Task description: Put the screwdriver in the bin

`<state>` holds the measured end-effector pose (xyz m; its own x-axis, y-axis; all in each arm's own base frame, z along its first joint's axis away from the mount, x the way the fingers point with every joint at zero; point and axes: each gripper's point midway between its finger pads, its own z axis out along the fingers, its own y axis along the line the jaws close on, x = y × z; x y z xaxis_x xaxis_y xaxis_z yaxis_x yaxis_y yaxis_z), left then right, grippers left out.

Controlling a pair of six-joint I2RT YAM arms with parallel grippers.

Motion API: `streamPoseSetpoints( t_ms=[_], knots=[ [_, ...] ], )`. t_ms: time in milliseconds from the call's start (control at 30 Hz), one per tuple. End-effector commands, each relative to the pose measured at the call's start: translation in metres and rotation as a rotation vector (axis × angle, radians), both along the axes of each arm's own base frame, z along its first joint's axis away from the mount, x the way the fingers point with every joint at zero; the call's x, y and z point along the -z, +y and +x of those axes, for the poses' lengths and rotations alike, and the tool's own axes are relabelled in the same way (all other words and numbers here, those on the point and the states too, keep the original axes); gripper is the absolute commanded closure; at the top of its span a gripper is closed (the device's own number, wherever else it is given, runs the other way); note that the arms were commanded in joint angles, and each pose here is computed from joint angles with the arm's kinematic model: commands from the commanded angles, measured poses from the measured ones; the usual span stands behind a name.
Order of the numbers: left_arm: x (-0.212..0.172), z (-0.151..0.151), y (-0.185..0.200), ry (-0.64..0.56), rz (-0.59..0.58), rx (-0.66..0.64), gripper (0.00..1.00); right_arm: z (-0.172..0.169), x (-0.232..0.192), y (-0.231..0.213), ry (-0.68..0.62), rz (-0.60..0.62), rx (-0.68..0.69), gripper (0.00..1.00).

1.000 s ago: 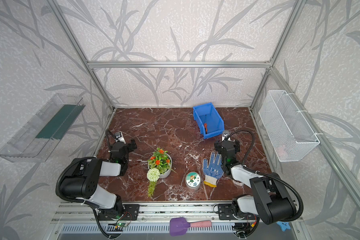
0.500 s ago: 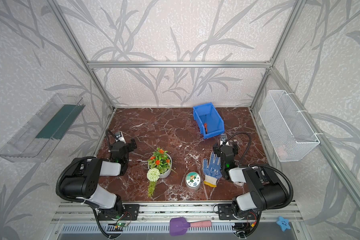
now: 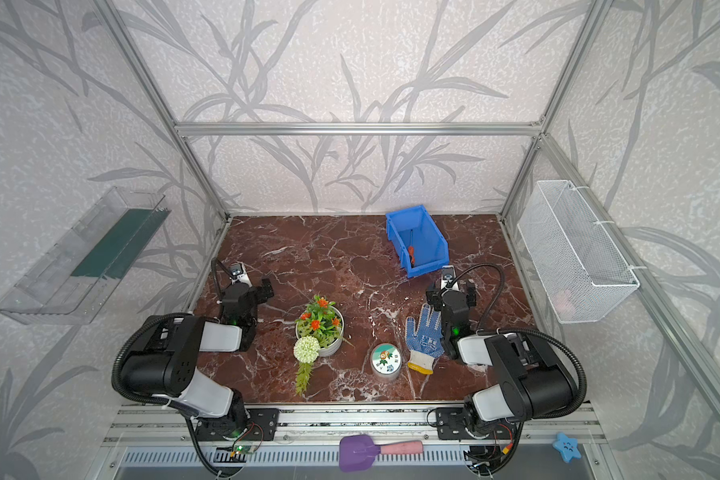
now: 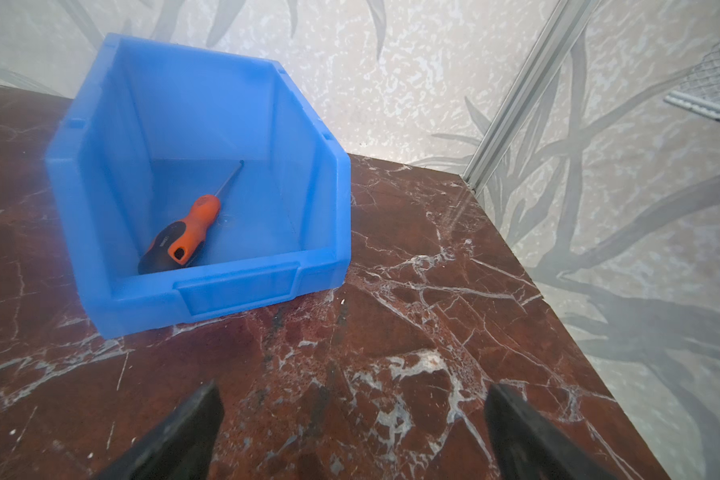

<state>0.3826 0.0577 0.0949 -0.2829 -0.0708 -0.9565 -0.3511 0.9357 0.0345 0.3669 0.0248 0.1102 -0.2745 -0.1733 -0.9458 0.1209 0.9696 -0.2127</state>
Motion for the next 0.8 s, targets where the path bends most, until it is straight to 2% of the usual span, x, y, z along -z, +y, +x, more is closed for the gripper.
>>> streamPoseSetpoints(
  t_ms=[0,133,267,767],
  knots=[
    [-0.005,0.006,0.000,-0.009,0.022,0.000,0.01,0.008,-0.005,0.000,0.000,0.017,-0.006,0.01],
    [-0.005,0.005,0.000,-0.008,0.023,0.001,0.01,0.015,0.013,-0.006,0.082,0.082,0.002,0.01],
    [-0.005,0.005,0.000,-0.007,0.022,0.001,0.01,0.025,0.012,-0.004,0.003,0.044,-0.042,0.01],
    [-0.006,0.006,0.000,-0.010,0.022,0.001,0.01,0.026,0.014,-0.004,0.017,0.046,-0.040,0.01]
  ],
)
